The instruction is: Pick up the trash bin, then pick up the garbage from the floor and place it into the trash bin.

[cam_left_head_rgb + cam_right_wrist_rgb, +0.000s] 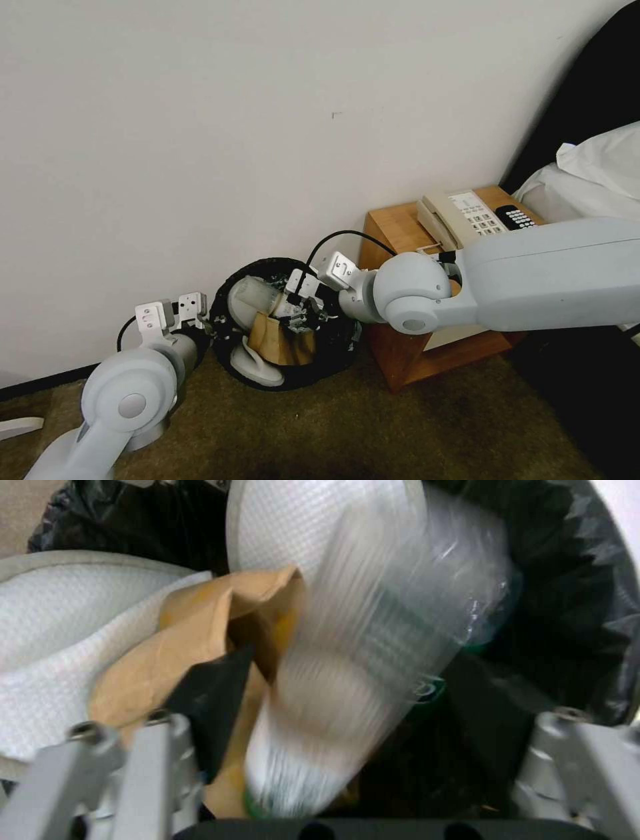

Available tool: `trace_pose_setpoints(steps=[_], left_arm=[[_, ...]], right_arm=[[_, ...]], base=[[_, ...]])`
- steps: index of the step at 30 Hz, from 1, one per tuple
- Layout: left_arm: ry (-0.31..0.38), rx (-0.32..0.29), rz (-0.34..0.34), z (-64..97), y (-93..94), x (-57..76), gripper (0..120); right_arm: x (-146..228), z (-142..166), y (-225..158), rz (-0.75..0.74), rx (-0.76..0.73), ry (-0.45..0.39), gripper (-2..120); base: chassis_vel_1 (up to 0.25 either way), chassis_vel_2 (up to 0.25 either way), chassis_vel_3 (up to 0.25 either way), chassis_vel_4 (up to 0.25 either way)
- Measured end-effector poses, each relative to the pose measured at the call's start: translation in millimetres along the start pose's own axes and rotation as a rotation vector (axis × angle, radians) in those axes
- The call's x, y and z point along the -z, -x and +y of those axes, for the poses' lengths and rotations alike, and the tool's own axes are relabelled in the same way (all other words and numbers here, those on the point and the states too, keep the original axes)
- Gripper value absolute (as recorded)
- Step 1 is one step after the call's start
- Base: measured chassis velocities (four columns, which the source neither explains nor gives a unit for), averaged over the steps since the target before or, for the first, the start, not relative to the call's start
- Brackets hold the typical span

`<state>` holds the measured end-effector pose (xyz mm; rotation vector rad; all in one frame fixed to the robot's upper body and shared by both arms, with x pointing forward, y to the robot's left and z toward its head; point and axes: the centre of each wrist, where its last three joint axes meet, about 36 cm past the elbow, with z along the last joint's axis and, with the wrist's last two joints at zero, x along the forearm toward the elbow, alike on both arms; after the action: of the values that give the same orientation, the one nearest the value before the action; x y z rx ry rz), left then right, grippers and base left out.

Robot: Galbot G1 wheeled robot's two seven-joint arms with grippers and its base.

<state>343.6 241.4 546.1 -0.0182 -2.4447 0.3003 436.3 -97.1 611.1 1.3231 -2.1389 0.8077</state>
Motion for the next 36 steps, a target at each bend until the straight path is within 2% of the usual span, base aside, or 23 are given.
trace_pose_setpoints(steps=[1,2,4,7,25,36], left_arm=[[0.000,0.002,0.002,0.2,0.6,-0.7,0],[0.000,0.002,0.002,0.2,0.6,-0.7,0],[0.000,0.007,0.006,0.7,1.5,-1.9,0],[-0.001,0.008,0.009,0.9,2.3,-2.8,0],[-0.016,0.020,0.027,1.5,8.8,-6.5,0],[-0.019,0.035,0.038,4.8,16.8,-6.1,0]], right_arm=[[0,0,0,-0.001,-0.001,0.000,82],[0,0,0,-0.001,-0.001,0.000,82],[1,-1,-2,-0.003,-0.004,-0.001,92],[1,-1,-3,-0.005,-0.006,-0.001,96],[2,1,-8,-0.019,-0.005,-0.003,98],[15,1,-42,-0.076,-0.031,-0.026,99]], base=[[0.000,0.000,0.000,0.000],[0.000,0.000,0.000,0.000],[0.000,0.000,0.000,0.000],[0.000,0.000,0.000,0.000],[0.000,0.000,0.000,0.000],[0.000,0.000,0.000,0.000]])
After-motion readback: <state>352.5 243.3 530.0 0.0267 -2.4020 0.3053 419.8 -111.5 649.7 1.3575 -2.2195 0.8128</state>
